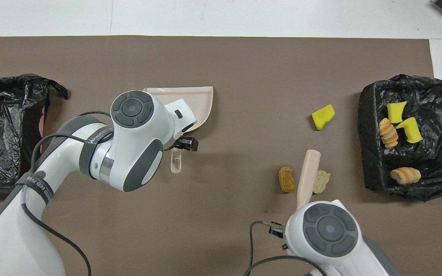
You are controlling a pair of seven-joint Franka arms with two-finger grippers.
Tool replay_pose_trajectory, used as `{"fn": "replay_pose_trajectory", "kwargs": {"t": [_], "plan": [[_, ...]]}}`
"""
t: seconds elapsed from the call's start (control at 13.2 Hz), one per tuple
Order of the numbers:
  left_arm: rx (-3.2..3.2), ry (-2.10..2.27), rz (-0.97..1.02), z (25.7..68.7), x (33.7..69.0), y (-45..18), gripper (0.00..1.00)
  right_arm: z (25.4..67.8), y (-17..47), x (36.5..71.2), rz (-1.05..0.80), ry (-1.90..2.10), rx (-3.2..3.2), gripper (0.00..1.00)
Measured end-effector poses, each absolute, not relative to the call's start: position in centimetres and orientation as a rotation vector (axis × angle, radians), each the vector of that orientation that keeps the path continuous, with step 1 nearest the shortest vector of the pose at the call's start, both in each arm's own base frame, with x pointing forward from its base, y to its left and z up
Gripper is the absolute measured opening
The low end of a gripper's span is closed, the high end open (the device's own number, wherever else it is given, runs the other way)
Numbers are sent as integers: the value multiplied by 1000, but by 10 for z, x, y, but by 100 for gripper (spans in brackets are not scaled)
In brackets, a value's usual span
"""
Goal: Sweep and dump trash in bin
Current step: 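Grasp the dustpan handle with the left gripper while the right gripper grasps the brush, then pull the dustpan near the bread while the right gripper sweeps bread in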
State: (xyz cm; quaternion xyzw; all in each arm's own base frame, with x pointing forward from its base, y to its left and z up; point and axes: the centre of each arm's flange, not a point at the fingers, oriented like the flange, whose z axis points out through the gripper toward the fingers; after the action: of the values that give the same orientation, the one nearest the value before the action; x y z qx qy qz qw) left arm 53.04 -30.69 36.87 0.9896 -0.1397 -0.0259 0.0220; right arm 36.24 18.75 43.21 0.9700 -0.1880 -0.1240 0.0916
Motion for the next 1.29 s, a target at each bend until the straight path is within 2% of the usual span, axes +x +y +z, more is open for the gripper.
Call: {"fn": "replay_pose_trajectory", "kwargs": {"t": [0.23,0.38,0.46,0.76,0.84,1.06,1.29], "plan": [[3067,-451,-96,356,521,-311,100,407,114,377,-483,-576,2880,26],[3068,-461,-104,356,518,-314,100,390,92,373,-517,-585,2881,26],[3071,-463,-118,355,516,-315,92,384,92,369,-522,-581,2878,26],[3075,-500,-154,358,512,-314,39,370,112,359,-540,-543,2907,26],[3060,-572,-151,359,513,-313,35,367,122,357,-530,-532,2929,26],[2996,-828,-134,362,523,-296,34,355,167,360,-441,-537,3005,26],[2848,-1224,-82,377,548,-247,33,358,195,381,-460,-587,3071,26]]}}
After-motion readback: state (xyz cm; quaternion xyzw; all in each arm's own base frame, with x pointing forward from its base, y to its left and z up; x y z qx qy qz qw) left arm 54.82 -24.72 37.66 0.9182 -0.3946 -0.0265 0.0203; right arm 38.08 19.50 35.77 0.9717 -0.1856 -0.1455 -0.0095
